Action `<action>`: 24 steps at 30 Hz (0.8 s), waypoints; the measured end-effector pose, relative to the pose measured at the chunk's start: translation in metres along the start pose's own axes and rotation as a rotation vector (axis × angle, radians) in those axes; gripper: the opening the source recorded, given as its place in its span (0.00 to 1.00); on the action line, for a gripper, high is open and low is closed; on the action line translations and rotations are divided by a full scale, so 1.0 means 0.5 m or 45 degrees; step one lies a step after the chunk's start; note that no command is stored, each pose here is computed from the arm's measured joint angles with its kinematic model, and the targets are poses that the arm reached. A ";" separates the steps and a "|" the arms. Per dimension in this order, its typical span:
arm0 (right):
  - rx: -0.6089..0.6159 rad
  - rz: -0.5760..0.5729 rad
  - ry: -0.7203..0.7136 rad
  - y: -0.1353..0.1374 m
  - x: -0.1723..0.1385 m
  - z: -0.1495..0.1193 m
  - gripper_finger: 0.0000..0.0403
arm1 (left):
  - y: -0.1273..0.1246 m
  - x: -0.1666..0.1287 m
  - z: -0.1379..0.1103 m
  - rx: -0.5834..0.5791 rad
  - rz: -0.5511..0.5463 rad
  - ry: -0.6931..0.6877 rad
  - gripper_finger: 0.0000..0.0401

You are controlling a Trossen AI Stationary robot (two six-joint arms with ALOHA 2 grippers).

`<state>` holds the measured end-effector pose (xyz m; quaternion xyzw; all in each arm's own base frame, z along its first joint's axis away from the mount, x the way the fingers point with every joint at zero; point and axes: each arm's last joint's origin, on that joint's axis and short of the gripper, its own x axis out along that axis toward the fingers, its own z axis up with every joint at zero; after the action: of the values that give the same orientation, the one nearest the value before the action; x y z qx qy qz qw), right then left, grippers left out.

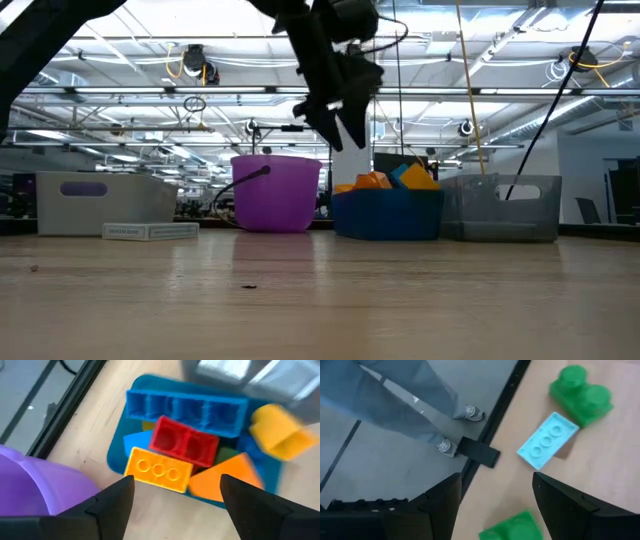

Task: Pick & Place Toys
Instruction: Put the green game piece into the blue bin

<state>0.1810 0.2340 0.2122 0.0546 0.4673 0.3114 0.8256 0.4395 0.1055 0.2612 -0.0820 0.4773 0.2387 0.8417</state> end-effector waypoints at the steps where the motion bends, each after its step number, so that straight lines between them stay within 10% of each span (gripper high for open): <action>1: -0.012 0.007 0.003 0.004 0.003 -0.002 0.59 | -0.002 -0.009 0.005 -0.012 -0.019 -0.004 0.76; 10: -0.043 0.025 0.086 0.018 0.029 -0.024 0.59 | -0.051 -0.097 0.053 -0.139 -0.252 -0.142 0.73; 24: 0.640 -0.128 0.160 0.004 0.029 -0.040 0.64 | -0.154 -0.156 0.058 -0.091 -0.359 -0.332 0.69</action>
<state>0.1693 0.2396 0.1912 0.2152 0.5826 0.1468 0.7699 0.4652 0.0236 0.3352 -0.1461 0.3392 0.1439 0.9181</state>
